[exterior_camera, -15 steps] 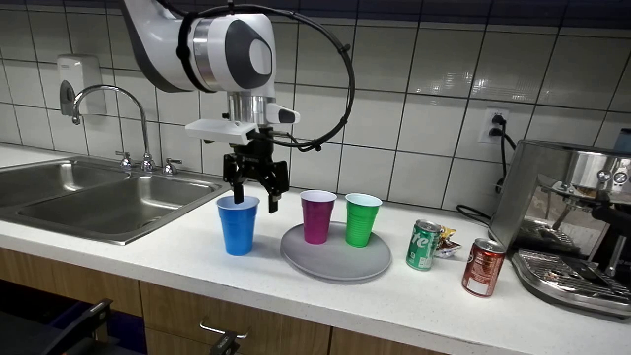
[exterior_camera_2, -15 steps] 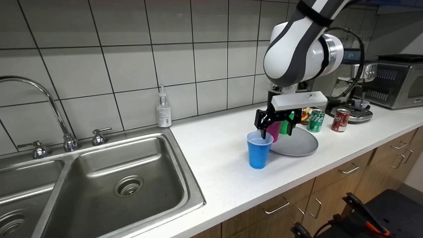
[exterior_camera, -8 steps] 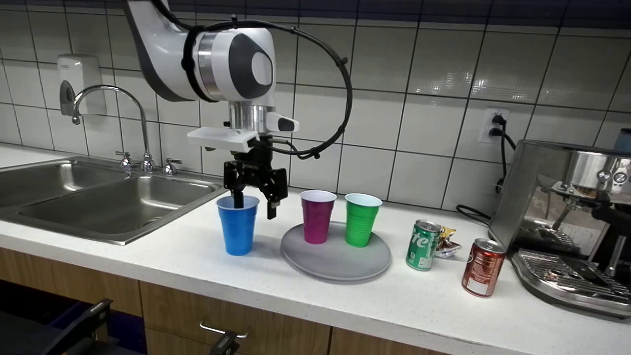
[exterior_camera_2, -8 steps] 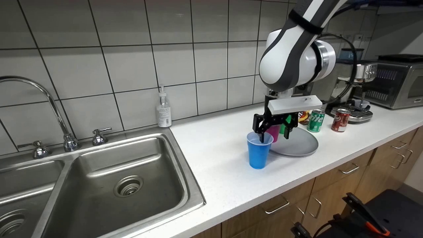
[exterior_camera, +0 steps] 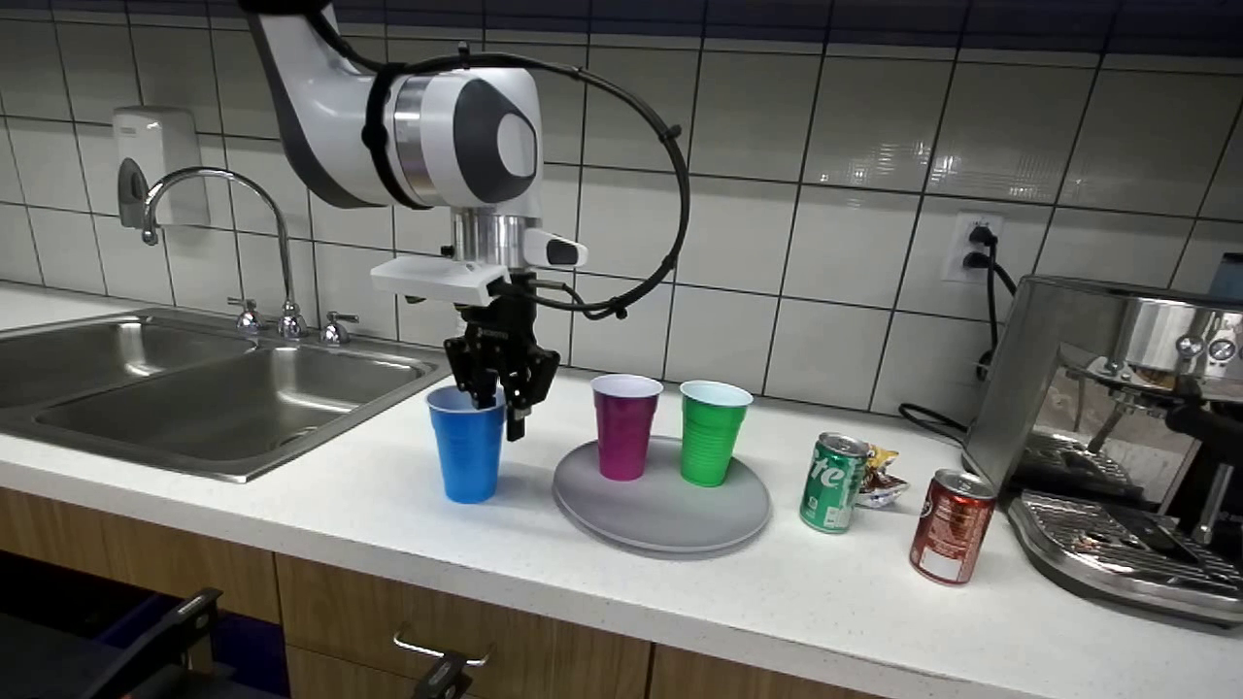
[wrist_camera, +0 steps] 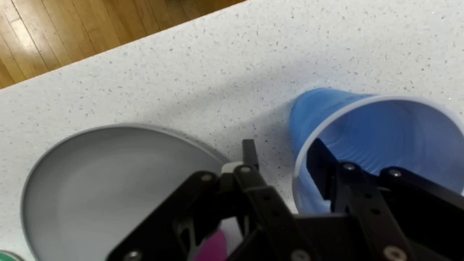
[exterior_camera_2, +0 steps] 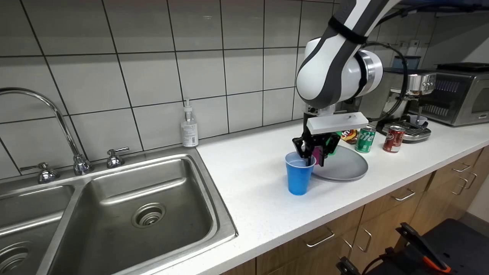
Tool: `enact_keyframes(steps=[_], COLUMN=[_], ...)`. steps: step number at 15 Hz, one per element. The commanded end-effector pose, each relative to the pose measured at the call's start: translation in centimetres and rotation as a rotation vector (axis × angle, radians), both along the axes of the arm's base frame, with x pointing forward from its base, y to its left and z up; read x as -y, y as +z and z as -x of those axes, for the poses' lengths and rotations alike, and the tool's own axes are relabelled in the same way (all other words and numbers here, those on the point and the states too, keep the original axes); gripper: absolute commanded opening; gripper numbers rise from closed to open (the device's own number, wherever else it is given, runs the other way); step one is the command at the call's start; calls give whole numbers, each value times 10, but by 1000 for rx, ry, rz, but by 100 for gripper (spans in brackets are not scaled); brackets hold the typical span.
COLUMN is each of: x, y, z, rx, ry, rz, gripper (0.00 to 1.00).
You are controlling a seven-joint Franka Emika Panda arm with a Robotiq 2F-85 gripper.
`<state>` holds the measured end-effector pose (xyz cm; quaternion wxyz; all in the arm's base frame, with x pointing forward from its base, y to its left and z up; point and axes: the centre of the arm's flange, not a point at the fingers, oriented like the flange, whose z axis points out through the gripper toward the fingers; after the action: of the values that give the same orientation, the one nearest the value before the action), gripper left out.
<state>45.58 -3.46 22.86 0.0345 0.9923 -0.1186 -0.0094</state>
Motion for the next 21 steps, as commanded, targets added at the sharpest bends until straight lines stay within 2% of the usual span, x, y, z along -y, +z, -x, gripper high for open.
enact_keyframes(steps=[1,2,3,11,21], x=[-3,-4,-4,-2,26], y=[1,1,1,21,50], z=[-7,-6,-6,7,42], rx=[1,1,1,38,86], ry=[-8,-6,-5,-7,-65], rz=[18,18,18,-1,-2], gripper=[11,2,0,1,1])
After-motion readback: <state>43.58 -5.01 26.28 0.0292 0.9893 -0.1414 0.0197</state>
